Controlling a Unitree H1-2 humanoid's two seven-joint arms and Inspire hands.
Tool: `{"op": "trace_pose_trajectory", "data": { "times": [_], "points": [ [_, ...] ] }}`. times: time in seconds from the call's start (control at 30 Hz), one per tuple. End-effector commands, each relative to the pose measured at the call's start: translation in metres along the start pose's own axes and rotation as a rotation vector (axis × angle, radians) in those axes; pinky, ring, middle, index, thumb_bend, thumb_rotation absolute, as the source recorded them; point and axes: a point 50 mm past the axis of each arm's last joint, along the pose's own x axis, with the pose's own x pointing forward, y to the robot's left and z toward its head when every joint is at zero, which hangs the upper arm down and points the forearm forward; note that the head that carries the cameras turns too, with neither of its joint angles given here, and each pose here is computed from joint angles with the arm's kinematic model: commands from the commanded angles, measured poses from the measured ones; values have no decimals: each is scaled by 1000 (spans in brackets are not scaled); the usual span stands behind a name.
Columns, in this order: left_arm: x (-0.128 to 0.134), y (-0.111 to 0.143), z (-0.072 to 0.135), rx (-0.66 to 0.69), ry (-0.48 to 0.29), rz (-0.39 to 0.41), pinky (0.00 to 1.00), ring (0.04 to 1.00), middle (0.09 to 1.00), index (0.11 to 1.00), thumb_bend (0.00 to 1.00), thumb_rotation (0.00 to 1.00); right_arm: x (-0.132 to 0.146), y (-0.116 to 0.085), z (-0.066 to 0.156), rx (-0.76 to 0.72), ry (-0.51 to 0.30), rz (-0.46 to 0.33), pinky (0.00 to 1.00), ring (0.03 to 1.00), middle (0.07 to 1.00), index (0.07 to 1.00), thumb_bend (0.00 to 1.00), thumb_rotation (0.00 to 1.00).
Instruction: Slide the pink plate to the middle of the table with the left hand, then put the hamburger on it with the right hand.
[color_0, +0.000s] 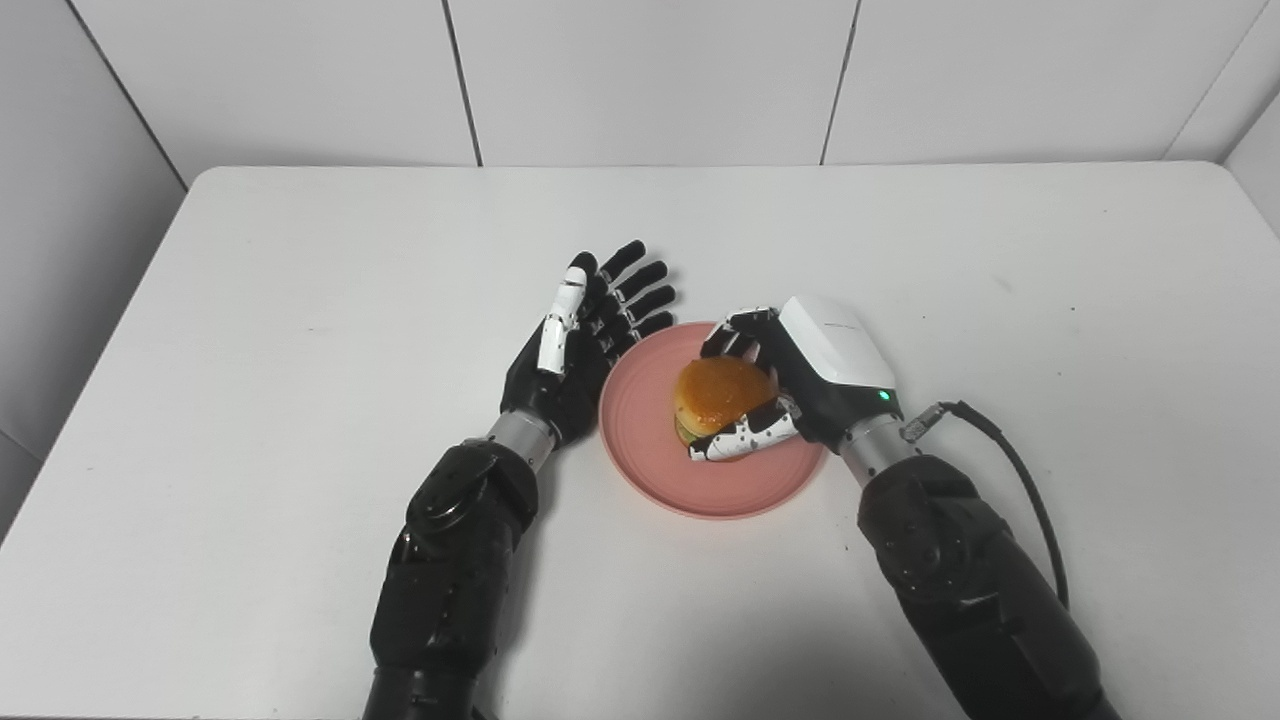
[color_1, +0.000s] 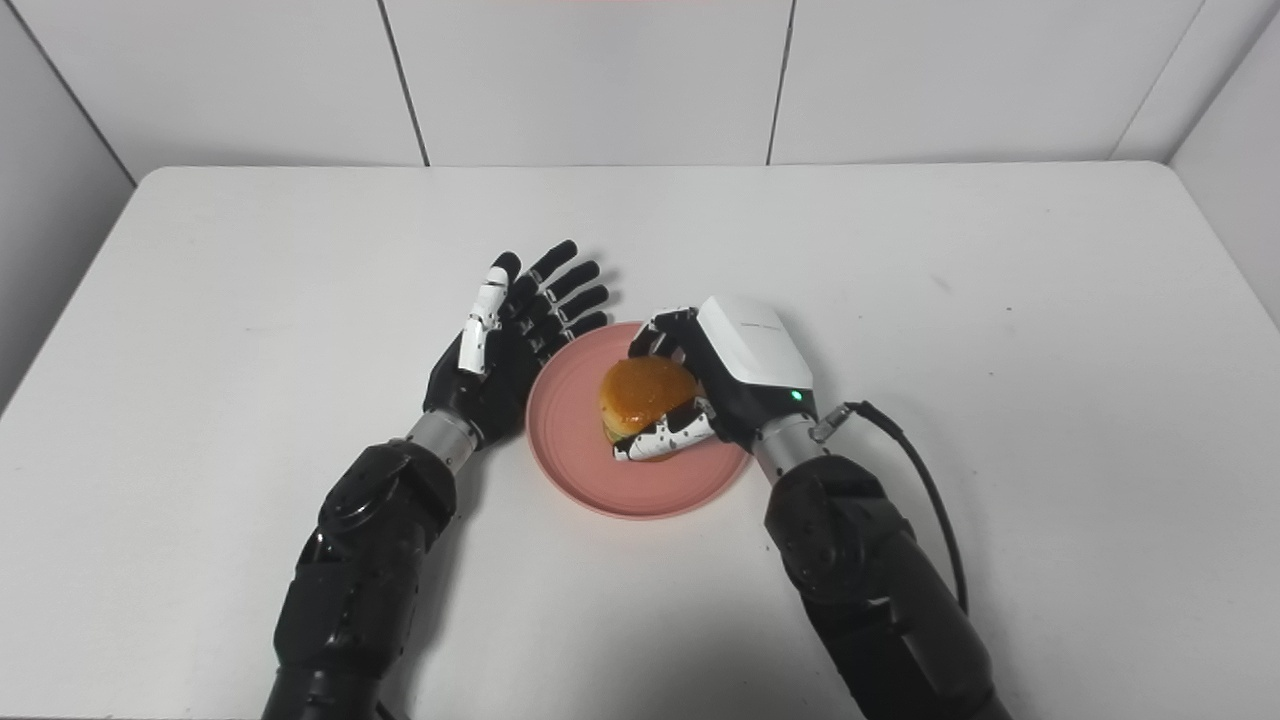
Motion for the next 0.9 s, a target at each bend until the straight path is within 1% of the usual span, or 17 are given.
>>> {"op": "trace_pose_trajectory", "data": {
  "times": [0.0,0.07,0.17,0.2,0.23,0.3,0.33,0.37,0.47,0.53,0.6,0.73,0.87],
  "points": [
    [-16,16,-34,-16,155,75,855,860,871,878,422,1000,3,-8,10,-24,-62,-45,207,299,388,489,662,150],
    [-16,17,-34,-17,154,74,853,860,872,877,422,1000,3,-9,11,-36,-62,-48,227,323,411,496,676,177],
    [-16,17,-34,-22,154,73,847,866,876,875,422,1000,4,-11,13,-68,-71,-48,406,496,557,584,741,324],
    [-16,17,-34,-25,155,74,847,866,876,875,422,1000,4,-12,14,-78,-73,-44,413,502,562,587,743,329],
    [-16,17,-34,-27,155,73,843,864,875,875,421,1000,3,-13,14,-84,-75,-40,465,552,607,618,767,372],
    [-16,17,-34,-29,155,72,840,866,876,878,418,1000,2,-16,17,-94,-76,-31,530,613,661,661,798,426],
    [-16,18,-34,-28,155,71,843,872,879,880,419,1000,2,-17,18,-99,-77,-28,566,655,707,704,834,479],
    [-16,18,-34,-27,155,70,844,873,879,880,420,1000,2,-18,19,-106,-77,-27,569,660,712,709,839,485],
    [-15,18,-34,-19,157,67,855,886,888,887,423,1000,0,-21,21,-127,-78,-18,577,696,756,770,887,562],
    [-15,19,-34,-14,158,67,865,894,893,892,423,1000,0,-22,23,-131,-85,-16,578,714,777,806,915,593],
    [-16,19,-34,-13,158,67,874,897,894,896,425,1000,-1,-23,23,-131,-100,-18,579,724,794,825,931,608],
    [-16,19,-33,-18,158,59,900,912,903,906,424,1000,-1,-26,24,-130,-104,-14,587,744,824,862,964,640],
    [-16,19,-34,-16,159,64,898,908,897,906,427,1000,-2,-31,26,-131,-110,-16,575,742,832,878,980,652]
  ]
}}
